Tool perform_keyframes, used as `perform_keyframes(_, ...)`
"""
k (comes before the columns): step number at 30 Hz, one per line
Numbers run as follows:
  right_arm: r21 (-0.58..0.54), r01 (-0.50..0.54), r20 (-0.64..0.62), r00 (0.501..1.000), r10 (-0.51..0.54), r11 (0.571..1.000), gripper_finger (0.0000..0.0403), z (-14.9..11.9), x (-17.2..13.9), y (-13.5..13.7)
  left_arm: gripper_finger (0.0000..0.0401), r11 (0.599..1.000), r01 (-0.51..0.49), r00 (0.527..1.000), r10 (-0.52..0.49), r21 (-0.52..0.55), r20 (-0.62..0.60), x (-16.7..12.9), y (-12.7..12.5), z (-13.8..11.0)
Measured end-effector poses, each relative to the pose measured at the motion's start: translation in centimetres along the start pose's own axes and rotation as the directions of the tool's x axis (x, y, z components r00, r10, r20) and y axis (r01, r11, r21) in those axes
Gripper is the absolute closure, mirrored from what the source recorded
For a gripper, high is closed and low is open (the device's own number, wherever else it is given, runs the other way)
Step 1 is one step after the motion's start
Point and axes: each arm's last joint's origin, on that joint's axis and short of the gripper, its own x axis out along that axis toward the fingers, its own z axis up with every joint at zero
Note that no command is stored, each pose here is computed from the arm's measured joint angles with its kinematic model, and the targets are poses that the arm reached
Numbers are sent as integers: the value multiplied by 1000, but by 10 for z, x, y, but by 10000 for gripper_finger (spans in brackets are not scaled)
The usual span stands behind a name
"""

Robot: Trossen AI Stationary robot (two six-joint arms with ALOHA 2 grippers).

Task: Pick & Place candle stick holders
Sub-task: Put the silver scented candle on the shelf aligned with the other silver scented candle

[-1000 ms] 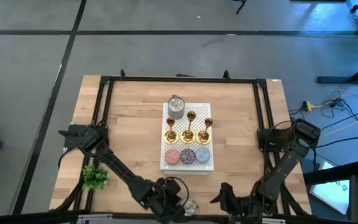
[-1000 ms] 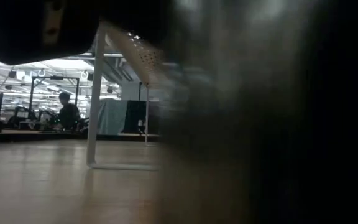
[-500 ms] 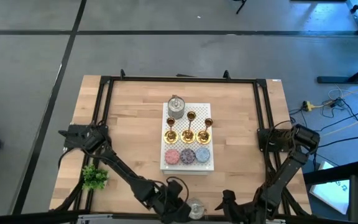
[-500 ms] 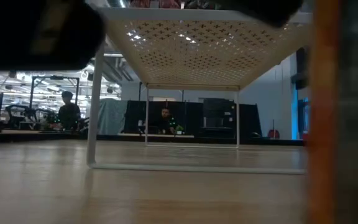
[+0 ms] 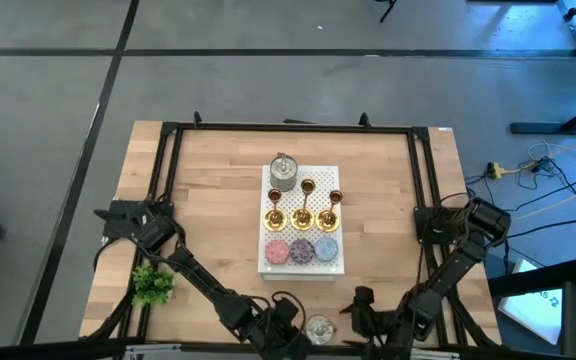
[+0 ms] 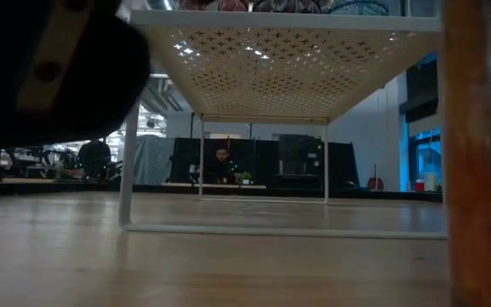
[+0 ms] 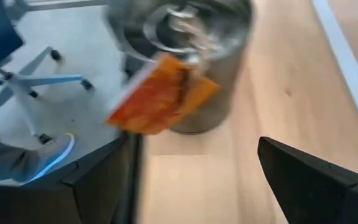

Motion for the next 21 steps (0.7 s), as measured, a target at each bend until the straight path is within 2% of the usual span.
perform_keyframes(3,44,27,-8,1000,-27,999,51,0,7,-10,399,999,34,999,-34,3,0,1,-4,3)
perform_keyframes(8,103,-21,25,1000,18,994,51,7,15,-15,400,999,48,999,-48,10,8,4,-6,9)
perform_keyframes(14,52,-67,69,996,63,996,51,17,19,-15,400,998,51,999,-51,23,9,7,-7,17)
perform_keyframes(21,45,-92,106,991,86,995,50,16,32,-13,400,997,57,998,-55,44,-36,10,-7,24)
